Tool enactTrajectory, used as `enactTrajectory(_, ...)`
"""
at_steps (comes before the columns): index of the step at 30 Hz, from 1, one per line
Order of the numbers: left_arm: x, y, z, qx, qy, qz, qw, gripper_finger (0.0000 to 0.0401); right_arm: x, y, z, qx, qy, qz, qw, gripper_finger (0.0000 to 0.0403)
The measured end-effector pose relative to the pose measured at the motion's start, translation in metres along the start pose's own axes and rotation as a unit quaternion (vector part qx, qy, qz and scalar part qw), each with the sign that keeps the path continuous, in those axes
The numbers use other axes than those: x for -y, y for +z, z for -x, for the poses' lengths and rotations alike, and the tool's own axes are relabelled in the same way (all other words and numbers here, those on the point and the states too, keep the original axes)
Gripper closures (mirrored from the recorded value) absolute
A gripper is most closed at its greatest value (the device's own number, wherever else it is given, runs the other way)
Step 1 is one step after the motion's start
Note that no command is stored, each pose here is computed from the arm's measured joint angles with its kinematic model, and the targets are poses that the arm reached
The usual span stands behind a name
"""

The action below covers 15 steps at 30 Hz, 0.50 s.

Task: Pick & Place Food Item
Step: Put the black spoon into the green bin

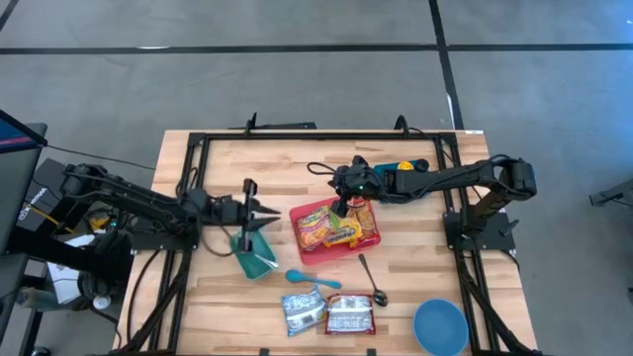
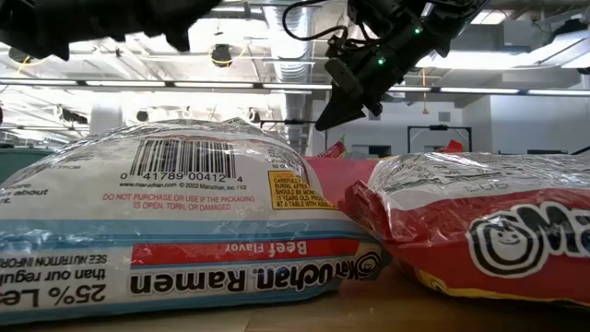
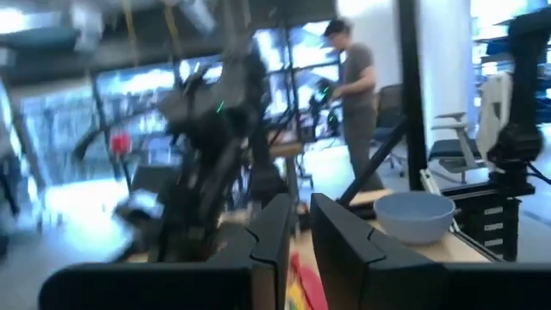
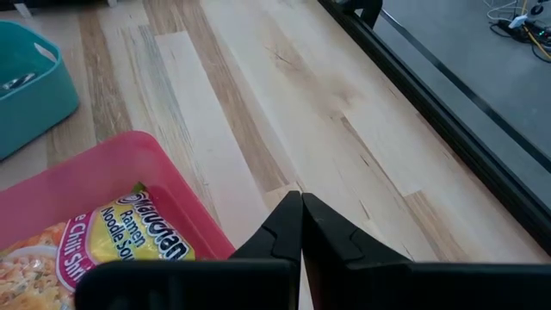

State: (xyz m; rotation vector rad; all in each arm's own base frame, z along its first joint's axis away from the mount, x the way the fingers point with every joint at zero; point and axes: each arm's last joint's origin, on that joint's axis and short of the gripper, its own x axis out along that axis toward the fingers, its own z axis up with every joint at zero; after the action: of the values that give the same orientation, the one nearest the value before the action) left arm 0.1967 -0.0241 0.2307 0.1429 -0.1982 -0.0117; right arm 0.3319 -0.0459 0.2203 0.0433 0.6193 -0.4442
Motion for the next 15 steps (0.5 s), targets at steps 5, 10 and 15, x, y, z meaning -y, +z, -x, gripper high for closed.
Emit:
enactTrajectory(5, -0.015, -0.012, -0.001, -0.05, 0.013, 0.078, 0.996, 0.0357, 0.0, 0.0, 0.0, 0.0, 0.0, 0.0, 1.0, 0.0402)
enactTrajectory(10, -0.032, -0.022, 0.001, -0.091, 0.021, 0.134, 0.987, 0.0357, 0.0, 0.0, 0.0, 0.0, 0.0, 0.0, 1.0, 0.0402)
enactTrajectory(15, -0.042, -0.033, 0.004, -0.135, 0.049, 0.18, 0.973, 0.0357, 0.0, 0.0, 0.0, 0.0, 0.0, 0.0, 1.0, 0.0402)
